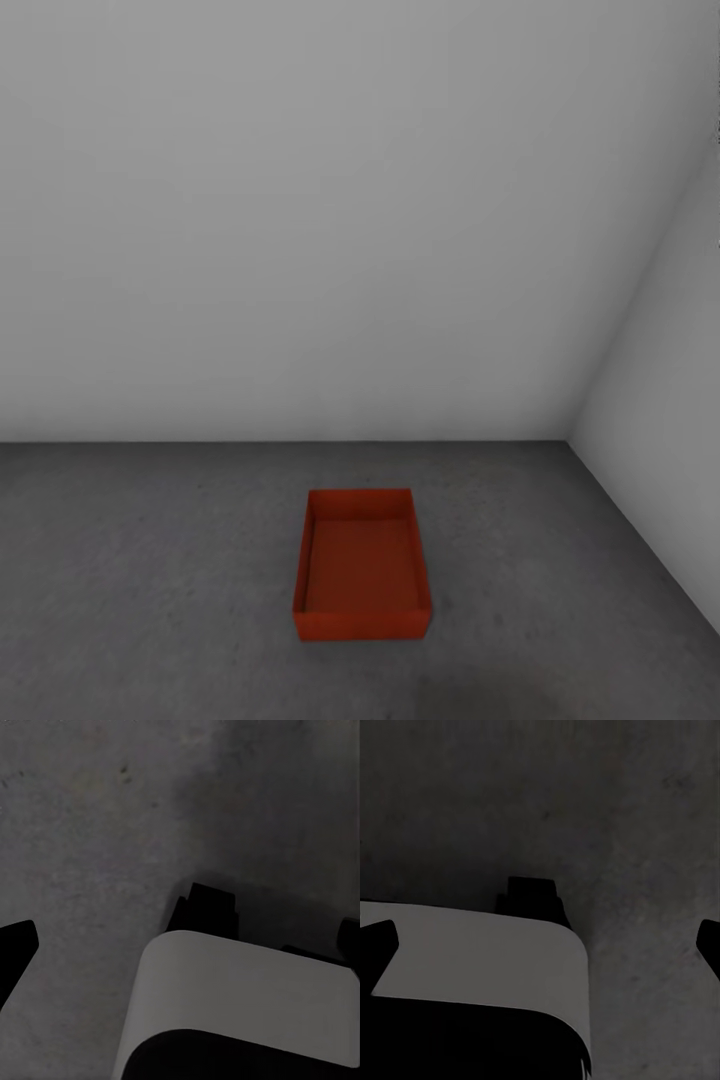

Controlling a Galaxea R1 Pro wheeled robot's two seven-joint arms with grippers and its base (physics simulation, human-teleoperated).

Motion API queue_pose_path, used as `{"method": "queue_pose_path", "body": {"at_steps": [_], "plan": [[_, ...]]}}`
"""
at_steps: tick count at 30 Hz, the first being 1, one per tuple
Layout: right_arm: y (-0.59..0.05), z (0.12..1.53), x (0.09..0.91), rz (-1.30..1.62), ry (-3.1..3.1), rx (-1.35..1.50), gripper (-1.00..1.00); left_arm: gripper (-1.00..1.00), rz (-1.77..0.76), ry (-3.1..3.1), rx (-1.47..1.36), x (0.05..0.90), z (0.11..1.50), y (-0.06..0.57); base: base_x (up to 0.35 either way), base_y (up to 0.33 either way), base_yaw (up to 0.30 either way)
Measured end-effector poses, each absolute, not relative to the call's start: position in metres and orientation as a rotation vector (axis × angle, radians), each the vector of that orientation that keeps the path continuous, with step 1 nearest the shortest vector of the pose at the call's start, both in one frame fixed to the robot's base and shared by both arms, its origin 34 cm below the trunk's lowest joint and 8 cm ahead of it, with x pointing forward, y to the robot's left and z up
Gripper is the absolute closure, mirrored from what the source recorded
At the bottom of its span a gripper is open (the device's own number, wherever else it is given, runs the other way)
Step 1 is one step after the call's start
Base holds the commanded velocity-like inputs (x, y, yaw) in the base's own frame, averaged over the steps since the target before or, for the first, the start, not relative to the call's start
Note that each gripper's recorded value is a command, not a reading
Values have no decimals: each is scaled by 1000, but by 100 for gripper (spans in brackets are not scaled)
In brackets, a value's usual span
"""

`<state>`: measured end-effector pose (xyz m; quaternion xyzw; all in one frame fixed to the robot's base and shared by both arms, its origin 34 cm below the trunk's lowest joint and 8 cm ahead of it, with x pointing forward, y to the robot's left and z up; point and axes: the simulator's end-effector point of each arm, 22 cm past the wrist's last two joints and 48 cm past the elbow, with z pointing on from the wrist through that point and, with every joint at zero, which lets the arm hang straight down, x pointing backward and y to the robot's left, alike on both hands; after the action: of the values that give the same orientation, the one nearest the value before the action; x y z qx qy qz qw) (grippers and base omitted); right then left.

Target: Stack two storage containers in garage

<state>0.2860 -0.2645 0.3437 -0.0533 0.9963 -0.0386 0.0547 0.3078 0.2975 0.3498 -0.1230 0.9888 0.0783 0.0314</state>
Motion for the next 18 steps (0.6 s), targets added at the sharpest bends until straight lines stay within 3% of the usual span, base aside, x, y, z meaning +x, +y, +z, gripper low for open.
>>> {"method": "queue_pose_path", "body": {"at_steps": [18], "plan": [[-263, 364, 298, -112, 2999, -161, -100, -100, 231, 3020, -376, 320, 370, 297, 0, 0, 0]]}}
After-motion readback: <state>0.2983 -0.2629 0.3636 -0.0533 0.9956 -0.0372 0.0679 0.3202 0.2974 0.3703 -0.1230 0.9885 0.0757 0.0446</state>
